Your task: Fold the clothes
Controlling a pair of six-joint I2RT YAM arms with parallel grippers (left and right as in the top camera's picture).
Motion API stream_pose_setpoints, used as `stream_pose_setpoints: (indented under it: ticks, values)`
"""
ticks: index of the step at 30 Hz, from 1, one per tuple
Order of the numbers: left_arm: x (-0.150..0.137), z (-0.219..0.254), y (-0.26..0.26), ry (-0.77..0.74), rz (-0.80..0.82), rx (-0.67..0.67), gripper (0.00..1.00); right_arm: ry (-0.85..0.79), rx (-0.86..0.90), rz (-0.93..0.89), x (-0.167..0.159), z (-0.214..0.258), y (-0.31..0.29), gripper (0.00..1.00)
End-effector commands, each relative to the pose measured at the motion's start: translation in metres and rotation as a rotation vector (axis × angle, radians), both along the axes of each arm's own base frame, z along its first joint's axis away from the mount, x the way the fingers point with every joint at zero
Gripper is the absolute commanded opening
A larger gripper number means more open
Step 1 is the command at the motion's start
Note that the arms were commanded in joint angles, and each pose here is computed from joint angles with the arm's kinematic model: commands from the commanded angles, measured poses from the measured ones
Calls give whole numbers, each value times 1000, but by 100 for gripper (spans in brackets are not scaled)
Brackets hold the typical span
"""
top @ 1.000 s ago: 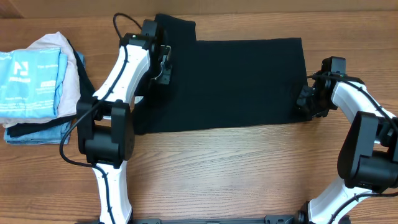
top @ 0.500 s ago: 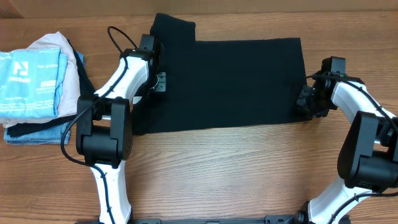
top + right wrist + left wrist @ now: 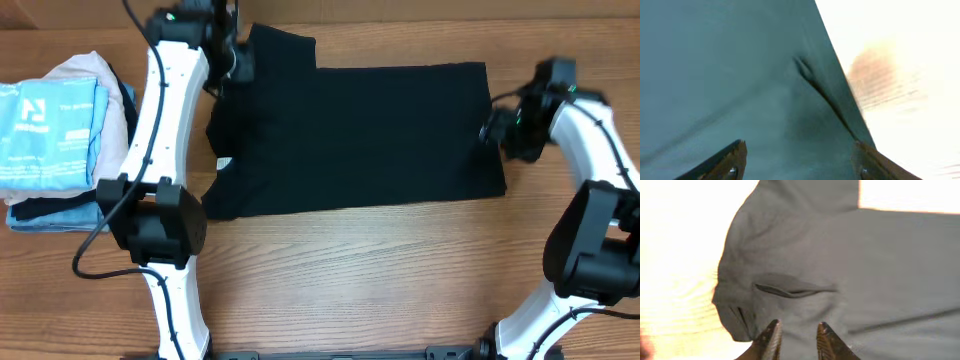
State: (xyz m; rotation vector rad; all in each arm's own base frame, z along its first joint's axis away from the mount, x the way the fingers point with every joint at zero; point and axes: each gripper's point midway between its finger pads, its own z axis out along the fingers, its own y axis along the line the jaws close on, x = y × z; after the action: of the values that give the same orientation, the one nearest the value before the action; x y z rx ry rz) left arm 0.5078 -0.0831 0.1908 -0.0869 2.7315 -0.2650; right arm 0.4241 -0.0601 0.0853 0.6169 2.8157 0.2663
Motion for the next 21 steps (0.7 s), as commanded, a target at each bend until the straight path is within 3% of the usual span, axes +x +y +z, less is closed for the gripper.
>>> stream_pose_setpoints:
  ticks: [1,3,4,9,12,14,16,18,20,21]
  values:
    - [4,79,-13,-168,-31,-75,39,-204,-27,73,32,99,-2,79]
    - [8,109,-13,-261,-57,-69,58,-272,-43,72,40,137,-4,80]
    - [10,119,-12,-296,-53,-75,63,-320,-56,73,45,160,-5,80]
    - [33,121,-13,-365,-53,-86,68,-464,-98,82,73,190,-11,80]
    - [54,105,-16,-382,-53,-88,68,-484,-113,103,96,172,-15,80]
    - [56,83,-18,-323,-55,-92,63,-410,-116,156,97,142,-13,79]
    - [40,61,-15,-217,-53,-67,59,-310,-95,173,81,121,-9,62]
    - [22,52,-4,-139,-33,-11,53,-277,-78,162,71,122,-8,52]
    - [21,46,-1,-120,-26,-1,47,-274,-73,147,72,119,-9,20]
    - [23,39,1,-107,-20,5,27,-277,-73,151,75,116,-8,8]
